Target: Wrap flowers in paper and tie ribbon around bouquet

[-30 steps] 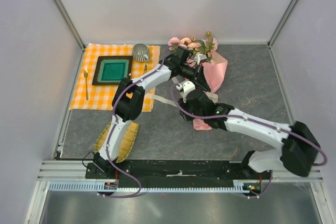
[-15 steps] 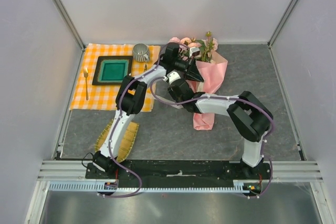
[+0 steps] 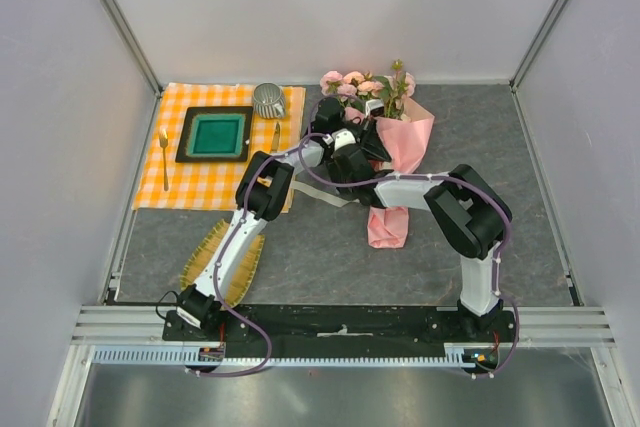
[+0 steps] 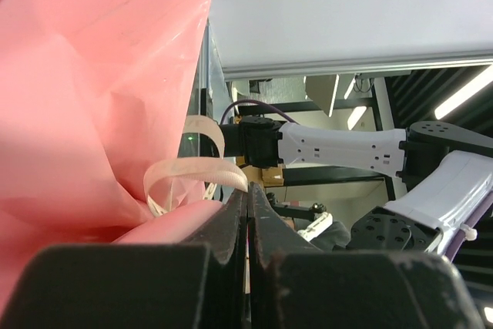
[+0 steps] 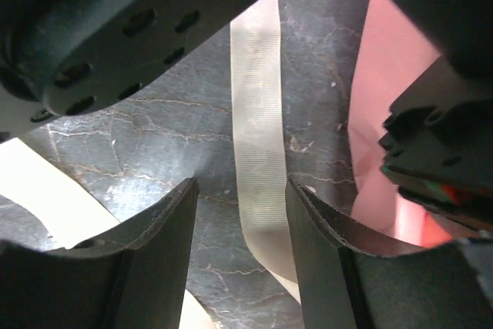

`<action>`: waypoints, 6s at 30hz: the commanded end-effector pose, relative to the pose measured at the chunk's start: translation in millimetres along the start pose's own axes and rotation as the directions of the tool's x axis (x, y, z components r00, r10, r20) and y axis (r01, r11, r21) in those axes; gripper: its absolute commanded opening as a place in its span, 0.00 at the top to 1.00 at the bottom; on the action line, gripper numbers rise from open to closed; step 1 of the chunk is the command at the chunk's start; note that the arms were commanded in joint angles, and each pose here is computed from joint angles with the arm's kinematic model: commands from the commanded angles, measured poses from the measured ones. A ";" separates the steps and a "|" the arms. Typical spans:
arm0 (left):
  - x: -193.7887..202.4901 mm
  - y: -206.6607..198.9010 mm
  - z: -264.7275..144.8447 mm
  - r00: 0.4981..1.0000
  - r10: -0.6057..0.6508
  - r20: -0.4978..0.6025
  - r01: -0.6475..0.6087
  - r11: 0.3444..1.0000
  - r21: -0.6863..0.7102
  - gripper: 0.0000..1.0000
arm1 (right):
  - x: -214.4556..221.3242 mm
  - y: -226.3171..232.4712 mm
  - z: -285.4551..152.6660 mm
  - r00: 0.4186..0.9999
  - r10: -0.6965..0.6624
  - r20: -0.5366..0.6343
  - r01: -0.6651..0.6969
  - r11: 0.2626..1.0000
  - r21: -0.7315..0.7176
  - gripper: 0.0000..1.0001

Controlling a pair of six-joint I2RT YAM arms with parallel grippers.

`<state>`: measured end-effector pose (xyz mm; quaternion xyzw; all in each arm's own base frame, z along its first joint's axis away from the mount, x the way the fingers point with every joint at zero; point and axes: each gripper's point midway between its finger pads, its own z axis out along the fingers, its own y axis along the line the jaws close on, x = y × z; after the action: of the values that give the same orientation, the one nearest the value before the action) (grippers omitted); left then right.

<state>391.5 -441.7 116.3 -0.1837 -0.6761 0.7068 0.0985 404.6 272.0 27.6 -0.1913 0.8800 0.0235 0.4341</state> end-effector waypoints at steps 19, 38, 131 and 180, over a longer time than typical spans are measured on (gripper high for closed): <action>-7.4 -17.3 -8.1 0.997 0.064 0.038 -0.064 0.998 -0.007 0.98 | 7.8 34.5 -18.6 1.000 0.014 -0.006 -0.015 0.982 -0.189 1.00; 3.5 -13.9 2.1 0.949 0.052 0.311 0.031 0.966 -0.256 0.98 | 0.9 35.0 -184.5 0.851 0.517 -0.095 -0.491 0.716 -0.496 1.00; 42.2 -68.5 -42.7 0.931 0.204 0.303 0.009 0.817 -0.577 0.98 | 36.2 -81.1 -152.4 0.902 0.403 -0.154 -0.429 0.873 -0.230 0.46; 76.1 -4.3 -105.3 0.862 0.196 0.468 0.263 0.616 -0.742 0.98 | 51.8 -75.0 -152.1 0.954 0.229 -0.193 -0.255 0.959 -0.121 0.41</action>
<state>345.5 -307.9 80.3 0.0014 -0.9335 0.3364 -0.1243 282.4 154.9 82.6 -0.0697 0.9277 0.1800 0.3195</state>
